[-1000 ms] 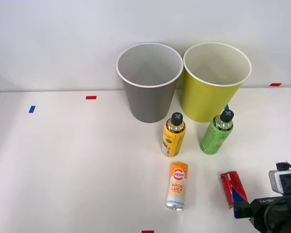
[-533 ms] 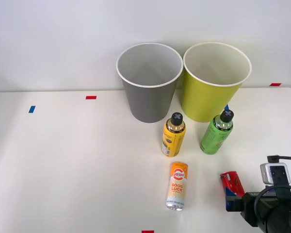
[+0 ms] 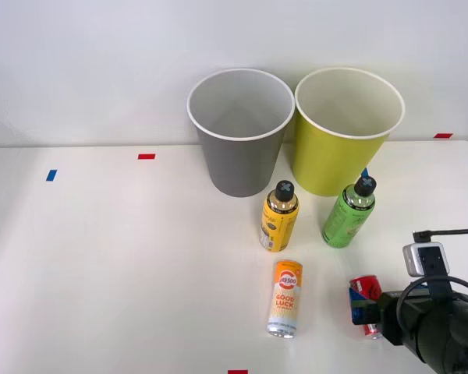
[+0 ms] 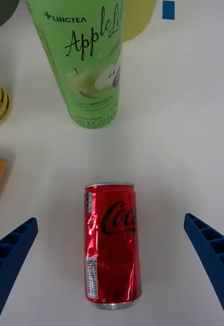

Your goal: Put cans in the gray bin, plastic bottles in the light green bin

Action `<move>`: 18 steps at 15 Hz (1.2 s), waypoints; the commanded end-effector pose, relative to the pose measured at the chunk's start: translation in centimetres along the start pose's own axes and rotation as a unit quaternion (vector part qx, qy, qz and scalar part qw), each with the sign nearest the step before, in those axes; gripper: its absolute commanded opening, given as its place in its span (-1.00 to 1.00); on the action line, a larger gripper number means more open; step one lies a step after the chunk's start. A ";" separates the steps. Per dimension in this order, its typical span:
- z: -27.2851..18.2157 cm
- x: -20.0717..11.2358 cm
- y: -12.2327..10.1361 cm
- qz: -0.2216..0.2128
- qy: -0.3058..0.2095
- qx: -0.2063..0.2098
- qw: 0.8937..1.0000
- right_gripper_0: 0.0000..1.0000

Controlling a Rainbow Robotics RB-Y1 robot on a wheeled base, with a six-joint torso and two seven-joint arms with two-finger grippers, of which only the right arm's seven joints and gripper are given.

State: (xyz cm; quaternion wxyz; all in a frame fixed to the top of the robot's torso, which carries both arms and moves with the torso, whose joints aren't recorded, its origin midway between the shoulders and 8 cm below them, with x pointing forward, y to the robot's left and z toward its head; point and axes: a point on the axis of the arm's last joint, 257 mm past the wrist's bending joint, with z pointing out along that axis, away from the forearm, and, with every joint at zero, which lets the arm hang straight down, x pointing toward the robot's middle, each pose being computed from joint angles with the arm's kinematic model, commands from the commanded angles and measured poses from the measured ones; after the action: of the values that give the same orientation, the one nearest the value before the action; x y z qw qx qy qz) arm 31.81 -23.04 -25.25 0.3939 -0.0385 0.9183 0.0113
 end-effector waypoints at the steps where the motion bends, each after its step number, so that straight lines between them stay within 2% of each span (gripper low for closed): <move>1: 0.4 0.6 0.3 0.005 0.028 0.000 1.000 1.00; 5: 3.2 0.0 0.9 0.005 0.040 0.007 0.999 1.00; 7: 3.9 0.2 0.2 0.003 0.046 0.024 0.999 1.00; 9: 3.7 1.3 -1.0 -0.007 0.075 0.049 0.996 1.00; 18: 6.8 2.7 -2.1 -0.013 0.104 0.079 0.991 1.00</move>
State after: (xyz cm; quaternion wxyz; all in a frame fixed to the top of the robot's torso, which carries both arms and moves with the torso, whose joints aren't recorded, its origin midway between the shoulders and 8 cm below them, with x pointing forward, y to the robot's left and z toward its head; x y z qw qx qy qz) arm 35.07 -24.76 -31.63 0.3008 -0.0194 0.9511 -0.0680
